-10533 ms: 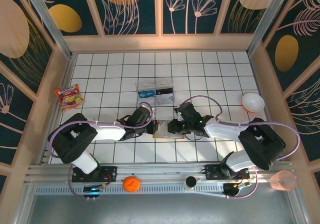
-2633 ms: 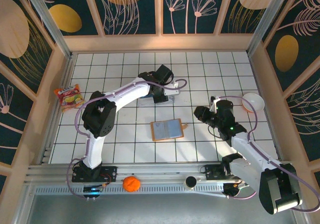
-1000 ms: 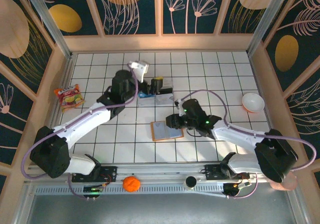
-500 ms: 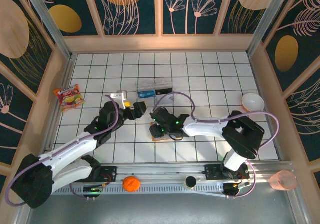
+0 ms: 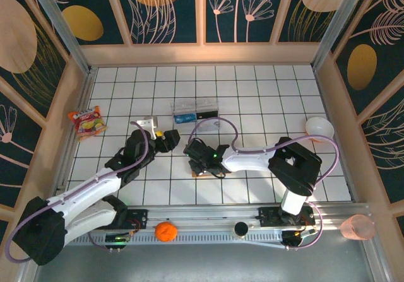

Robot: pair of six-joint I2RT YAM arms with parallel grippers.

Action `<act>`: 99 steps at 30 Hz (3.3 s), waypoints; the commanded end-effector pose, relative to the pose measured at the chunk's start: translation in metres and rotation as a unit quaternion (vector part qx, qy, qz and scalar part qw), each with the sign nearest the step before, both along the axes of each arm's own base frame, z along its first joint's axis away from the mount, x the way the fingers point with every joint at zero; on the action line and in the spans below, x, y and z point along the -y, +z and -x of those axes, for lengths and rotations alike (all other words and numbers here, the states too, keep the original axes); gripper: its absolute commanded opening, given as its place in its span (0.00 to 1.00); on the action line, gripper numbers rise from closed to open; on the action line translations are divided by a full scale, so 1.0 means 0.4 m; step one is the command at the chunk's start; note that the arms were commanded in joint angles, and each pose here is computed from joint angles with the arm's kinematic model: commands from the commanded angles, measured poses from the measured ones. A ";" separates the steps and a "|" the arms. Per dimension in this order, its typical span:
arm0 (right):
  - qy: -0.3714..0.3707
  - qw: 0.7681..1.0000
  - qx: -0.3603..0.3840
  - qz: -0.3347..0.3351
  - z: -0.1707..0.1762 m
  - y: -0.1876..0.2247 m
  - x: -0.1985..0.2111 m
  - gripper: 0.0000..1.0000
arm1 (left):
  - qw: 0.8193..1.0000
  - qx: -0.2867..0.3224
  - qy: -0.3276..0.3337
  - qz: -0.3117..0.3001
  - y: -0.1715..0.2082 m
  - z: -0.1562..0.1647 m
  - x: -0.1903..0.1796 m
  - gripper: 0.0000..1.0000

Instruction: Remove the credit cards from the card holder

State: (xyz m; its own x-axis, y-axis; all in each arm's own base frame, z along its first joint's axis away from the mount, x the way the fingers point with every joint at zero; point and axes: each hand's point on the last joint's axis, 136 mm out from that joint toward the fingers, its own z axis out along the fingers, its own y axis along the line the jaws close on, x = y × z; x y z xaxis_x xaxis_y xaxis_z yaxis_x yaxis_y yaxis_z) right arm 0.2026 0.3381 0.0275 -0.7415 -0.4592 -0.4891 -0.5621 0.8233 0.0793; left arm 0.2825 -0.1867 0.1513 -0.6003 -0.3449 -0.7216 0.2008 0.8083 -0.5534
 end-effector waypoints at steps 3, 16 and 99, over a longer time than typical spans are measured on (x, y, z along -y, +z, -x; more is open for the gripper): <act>-0.019 1.000 0.006 -0.015 -0.006 0.000 0.012 0.00 | 0.999 -0.013 -0.029 0.012 -0.015 0.014 0.024 0.70; -0.030 0.983 -0.027 -0.177 -0.013 0.077 -0.013 0.00 | 0.983 -0.126 -0.126 0.037 -0.181 0.114 0.142 0.23; -0.214 0.970 -0.091 -0.068 0.025 -0.032 0.291 0.11 | 0.957 -0.209 -0.193 -0.065 -0.337 0.144 0.227 0.00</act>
State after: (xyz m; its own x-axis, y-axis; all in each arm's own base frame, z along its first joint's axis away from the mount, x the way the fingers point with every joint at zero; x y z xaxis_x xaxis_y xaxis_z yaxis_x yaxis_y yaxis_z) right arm 0.1934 0.2447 0.0223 -0.9247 -0.0736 -0.3734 -0.2106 0.9162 0.3408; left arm 0.2264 -0.2779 0.0225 -0.9108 0.0099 -0.4127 0.2665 0.7776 -0.5695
